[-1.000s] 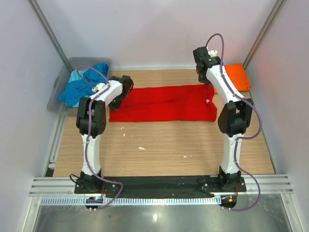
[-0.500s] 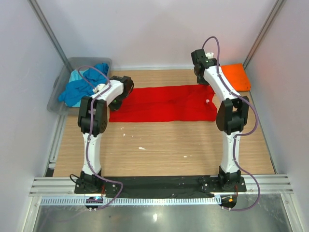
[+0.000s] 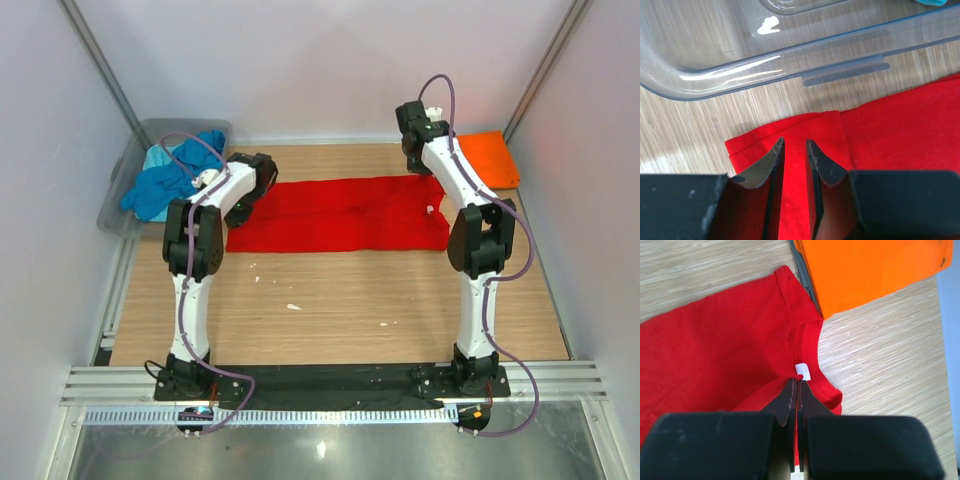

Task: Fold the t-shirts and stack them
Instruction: Fold the tshirt

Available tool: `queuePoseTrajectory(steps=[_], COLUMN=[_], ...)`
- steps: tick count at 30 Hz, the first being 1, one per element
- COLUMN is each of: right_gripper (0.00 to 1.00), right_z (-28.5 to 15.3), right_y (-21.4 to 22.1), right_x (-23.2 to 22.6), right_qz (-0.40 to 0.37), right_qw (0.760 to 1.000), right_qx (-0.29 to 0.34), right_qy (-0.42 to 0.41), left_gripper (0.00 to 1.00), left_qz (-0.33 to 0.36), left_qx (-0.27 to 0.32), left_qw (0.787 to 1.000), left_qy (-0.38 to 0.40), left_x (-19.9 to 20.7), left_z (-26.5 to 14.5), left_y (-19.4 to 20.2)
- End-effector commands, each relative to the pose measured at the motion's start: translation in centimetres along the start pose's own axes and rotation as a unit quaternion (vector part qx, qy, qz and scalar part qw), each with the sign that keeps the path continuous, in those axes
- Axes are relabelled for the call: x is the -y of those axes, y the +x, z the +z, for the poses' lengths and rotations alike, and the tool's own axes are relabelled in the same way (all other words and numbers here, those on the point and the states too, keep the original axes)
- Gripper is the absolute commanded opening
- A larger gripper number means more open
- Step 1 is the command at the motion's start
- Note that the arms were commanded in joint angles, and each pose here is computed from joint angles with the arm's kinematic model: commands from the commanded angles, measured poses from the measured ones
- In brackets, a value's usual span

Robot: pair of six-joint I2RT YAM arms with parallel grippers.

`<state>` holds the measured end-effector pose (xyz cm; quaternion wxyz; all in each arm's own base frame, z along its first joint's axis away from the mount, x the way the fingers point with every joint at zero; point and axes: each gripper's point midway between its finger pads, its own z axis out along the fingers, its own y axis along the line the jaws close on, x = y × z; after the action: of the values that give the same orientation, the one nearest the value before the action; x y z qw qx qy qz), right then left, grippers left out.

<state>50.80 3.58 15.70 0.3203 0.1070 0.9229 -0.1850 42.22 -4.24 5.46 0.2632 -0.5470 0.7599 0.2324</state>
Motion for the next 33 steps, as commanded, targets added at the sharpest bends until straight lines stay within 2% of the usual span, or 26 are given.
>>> queuePoseTrajectory(steps=[1,5,8,19,24,33], right_gripper=[0.01,0.01,0.01,0.01,0.01,0.01], right_z=[-0.5,-0.5,-0.3,0.0,-0.2,0.2], right_y=[-1.6,-1.6,-1.8,-2.1,-3.2,-4.9], right_x=[0.0,-0.2,-0.2,0.3,0.7,-0.1], right_qz=[0.018,0.019,0.019,0.006,-0.004,-0.032], right_qw=[0.999,0.999,0.999,1.000,0.999,0.997], right_qx=[0.026,0.026,0.028,0.030,0.043,0.067], right_qy=[-0.011,-0.015,-0.013,0.007,0.017,0.007], left_gripper=[0.24,0.24,0.24,0.23,0.22,0.22], left_qz=[-0.028,-0.037,-0.026,0.032,0.036,0.032], left_qx=[0.037,0.032,0.020,0.017,0.039,0.022], left_qw=[0.999,0.998,0.997,0.999,0.998,0.998], left_qy=[0.016,0.050,0.073,-0.002,-0.038,-0.055], left_x=[-0.2,0.4,1.3,0.4,-0.9,-1.5], left_z=[-1.8,-3.1,-2.9,1.9,2.9,3.6], left_y=[-3.5,-3.8,-2.6,1.1,0.6,1.1])
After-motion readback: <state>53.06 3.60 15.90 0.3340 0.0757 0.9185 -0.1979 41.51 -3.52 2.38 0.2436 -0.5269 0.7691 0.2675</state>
